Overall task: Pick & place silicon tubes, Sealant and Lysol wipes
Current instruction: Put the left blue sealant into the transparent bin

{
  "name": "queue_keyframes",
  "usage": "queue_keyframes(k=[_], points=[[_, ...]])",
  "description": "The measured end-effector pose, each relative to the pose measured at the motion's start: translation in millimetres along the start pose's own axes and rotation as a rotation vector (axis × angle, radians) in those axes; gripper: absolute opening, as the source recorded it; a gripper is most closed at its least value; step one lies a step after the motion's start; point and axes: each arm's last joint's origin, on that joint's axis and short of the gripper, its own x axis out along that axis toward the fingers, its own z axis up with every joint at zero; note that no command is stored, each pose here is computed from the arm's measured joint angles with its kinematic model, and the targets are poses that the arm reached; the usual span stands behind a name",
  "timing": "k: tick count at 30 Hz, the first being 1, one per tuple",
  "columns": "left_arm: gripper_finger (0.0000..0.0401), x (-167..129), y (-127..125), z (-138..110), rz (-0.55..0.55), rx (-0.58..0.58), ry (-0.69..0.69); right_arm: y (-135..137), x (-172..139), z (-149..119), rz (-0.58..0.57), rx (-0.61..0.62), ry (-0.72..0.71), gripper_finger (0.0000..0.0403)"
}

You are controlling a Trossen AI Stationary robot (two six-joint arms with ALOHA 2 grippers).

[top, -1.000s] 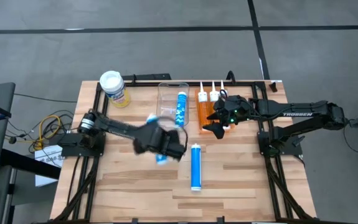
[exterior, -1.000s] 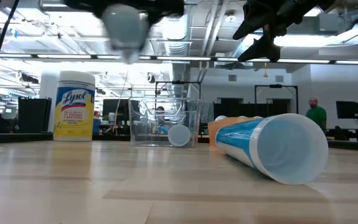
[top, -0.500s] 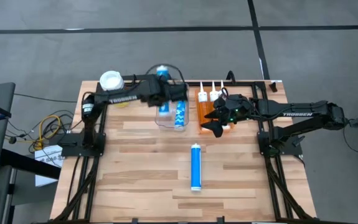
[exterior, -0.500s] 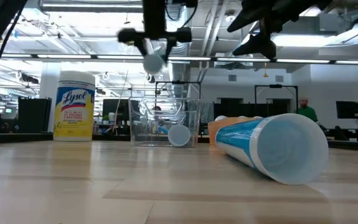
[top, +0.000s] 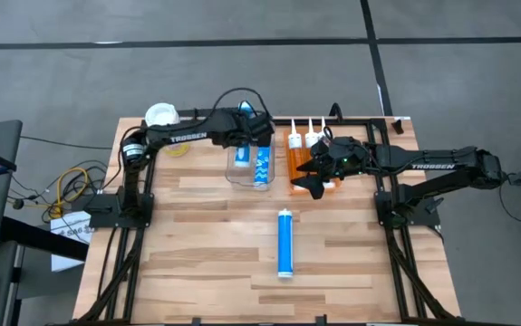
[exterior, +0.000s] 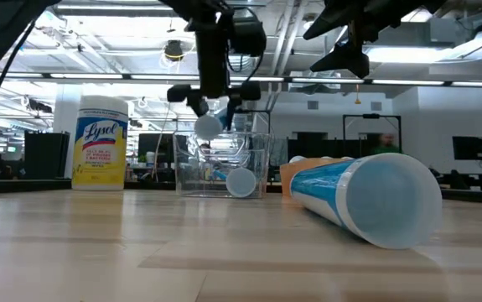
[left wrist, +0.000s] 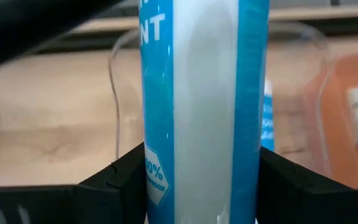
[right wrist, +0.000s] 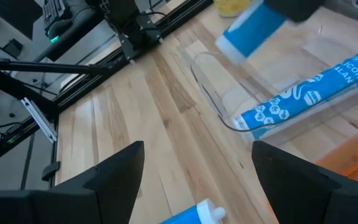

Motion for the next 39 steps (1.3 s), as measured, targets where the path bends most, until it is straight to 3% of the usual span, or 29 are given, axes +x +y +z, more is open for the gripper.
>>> queue_keyframes(k=[16, 33, 39], points=[[0.0199, 64.7, -16.7, -35.3, 0.008, 0.035, 0.148, -0.2, 0.0, -0.3, -0.002, 0.000, 0.003, 0.0291], [0.0200, 76.8, -20.1, -43.0, -0.014, 0.044, 0.220, -0.2, 0.1, -0.4, -0.002, 0.000, 0.004, 0.0291], [0.0242, 76.8, -20.3, -43.0, -0.016, 0.038, 0.222, -0.2, 0.0, -0.4, -0.002, 0.000, 0.004, 0.0291]])
